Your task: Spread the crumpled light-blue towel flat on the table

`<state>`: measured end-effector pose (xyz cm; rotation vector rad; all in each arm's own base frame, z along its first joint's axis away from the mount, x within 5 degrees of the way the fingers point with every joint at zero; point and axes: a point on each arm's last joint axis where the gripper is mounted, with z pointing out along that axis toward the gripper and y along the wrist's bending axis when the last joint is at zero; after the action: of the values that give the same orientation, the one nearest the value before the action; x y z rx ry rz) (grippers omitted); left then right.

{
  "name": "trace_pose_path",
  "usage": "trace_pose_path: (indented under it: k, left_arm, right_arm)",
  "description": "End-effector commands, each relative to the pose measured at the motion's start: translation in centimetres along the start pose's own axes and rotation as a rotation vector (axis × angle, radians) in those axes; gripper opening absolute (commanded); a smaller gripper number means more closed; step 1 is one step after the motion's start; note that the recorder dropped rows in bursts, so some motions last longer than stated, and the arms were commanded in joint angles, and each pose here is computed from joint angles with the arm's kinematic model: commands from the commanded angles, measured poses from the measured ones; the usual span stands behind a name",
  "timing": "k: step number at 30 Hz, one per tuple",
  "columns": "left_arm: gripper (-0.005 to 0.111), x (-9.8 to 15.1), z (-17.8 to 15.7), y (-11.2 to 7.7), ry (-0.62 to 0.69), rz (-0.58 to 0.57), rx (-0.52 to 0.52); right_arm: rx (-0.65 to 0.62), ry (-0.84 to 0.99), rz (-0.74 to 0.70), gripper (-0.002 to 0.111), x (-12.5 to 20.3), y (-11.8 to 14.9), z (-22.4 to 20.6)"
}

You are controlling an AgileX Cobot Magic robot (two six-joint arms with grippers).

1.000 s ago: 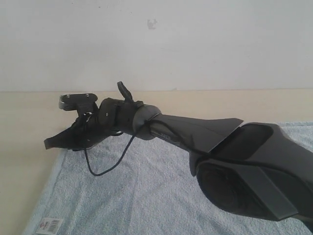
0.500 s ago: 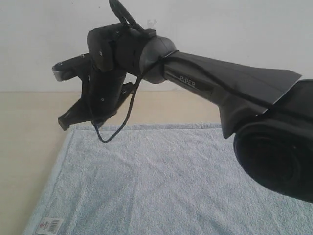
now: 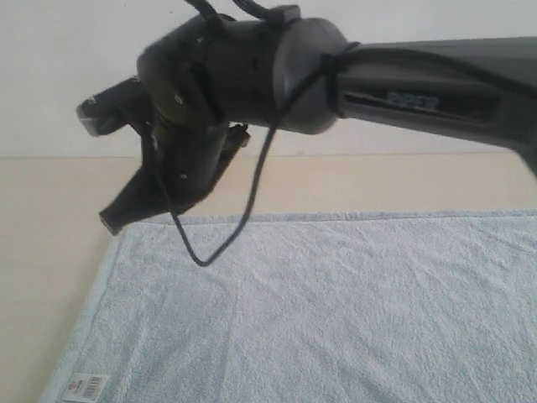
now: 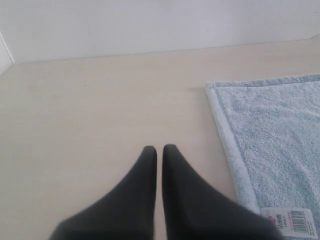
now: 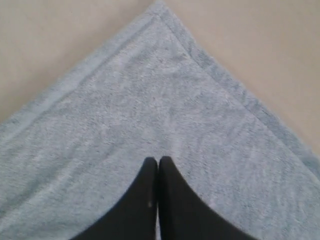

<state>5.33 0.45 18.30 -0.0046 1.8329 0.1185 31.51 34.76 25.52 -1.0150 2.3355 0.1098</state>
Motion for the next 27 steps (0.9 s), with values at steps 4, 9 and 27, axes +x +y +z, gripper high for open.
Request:
trace_pose_path:
  k: [4, 9, 27]
  left_arm:
    - [0.004, 0.0, 0.0, 0.0, -0.007, 0.002, -0.004]
    - [0.004, 0.0, 0.0, 0.0, -0.007, 0.002, -0.004]
    - [0.004, 0.0, 0.0, 0.0, -0.007, 0.002, -0.004]
  right_arm:
    - [0.239, -0.019, 0.022, 0.0, 7.3, -3.7, -0.7]
    - [0.131, -0.149, 0.311, 0.0, 11.2, -7.4, 0.3]
    - [-0.67, -0.268, 0.391, 0.0, 2.9, -1.8, 9.8]
